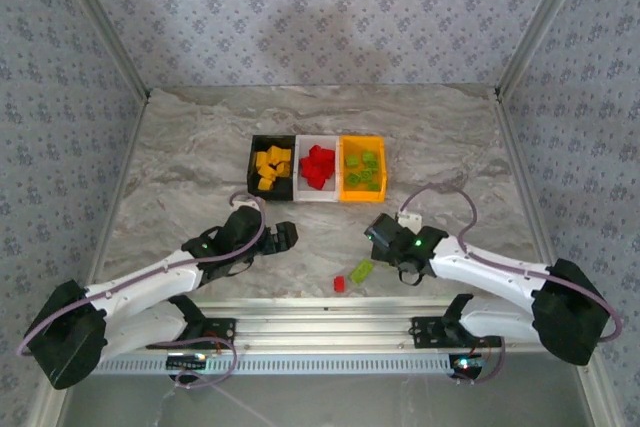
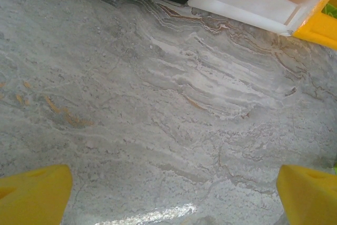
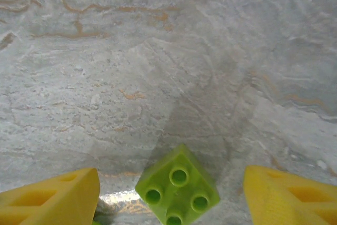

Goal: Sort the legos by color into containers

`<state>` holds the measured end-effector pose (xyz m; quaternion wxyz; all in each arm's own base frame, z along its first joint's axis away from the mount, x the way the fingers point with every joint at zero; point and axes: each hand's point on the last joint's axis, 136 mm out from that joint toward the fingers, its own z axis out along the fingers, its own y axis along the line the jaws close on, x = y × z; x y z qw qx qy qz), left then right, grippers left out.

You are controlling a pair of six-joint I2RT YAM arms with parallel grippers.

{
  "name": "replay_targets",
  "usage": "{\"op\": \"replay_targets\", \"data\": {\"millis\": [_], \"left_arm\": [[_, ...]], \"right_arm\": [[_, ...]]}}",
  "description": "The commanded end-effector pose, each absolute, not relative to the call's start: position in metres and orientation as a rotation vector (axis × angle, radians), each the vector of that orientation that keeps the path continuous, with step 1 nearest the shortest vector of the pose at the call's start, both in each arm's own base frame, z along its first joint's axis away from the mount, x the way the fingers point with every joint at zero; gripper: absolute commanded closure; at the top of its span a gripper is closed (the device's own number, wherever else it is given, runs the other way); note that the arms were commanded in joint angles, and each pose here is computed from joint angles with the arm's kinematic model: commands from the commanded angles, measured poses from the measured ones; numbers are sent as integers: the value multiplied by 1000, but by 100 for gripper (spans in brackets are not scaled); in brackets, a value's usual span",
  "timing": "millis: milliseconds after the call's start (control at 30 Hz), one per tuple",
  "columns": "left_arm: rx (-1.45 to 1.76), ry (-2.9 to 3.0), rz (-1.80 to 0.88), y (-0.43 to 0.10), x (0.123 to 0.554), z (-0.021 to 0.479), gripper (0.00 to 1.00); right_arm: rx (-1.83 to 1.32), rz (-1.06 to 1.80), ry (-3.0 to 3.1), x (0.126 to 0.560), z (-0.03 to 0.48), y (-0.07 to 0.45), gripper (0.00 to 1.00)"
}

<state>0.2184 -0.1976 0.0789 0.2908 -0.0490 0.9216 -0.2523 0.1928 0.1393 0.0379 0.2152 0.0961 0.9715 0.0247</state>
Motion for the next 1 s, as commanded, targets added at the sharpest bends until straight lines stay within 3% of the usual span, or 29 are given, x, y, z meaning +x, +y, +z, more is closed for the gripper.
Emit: {"op": "replay_targets", "data": {"millis": [0,133,300,500,733,967], "left_arm": [[-111,2463,-676,-200,217,75,1],[-110,2468,-668,-199,216,73,1],[-112,2466,-671,-200,217,73,1],[-102,2461,-681,-202,218,77,0],[-106,2455,-688,-200,216,79,1],[-114,2477,-698,-199,211,74,1]], "right_arm": [[248,38,2764,188,18,140,28],[262,22,2772,188,10,138,36],[273,41,2782,186,9,140,53],[244,89,2731,195,32,145,65],[145,222,2593,240,103,171,67],[170,174,2515,337,128,183,66]]}}
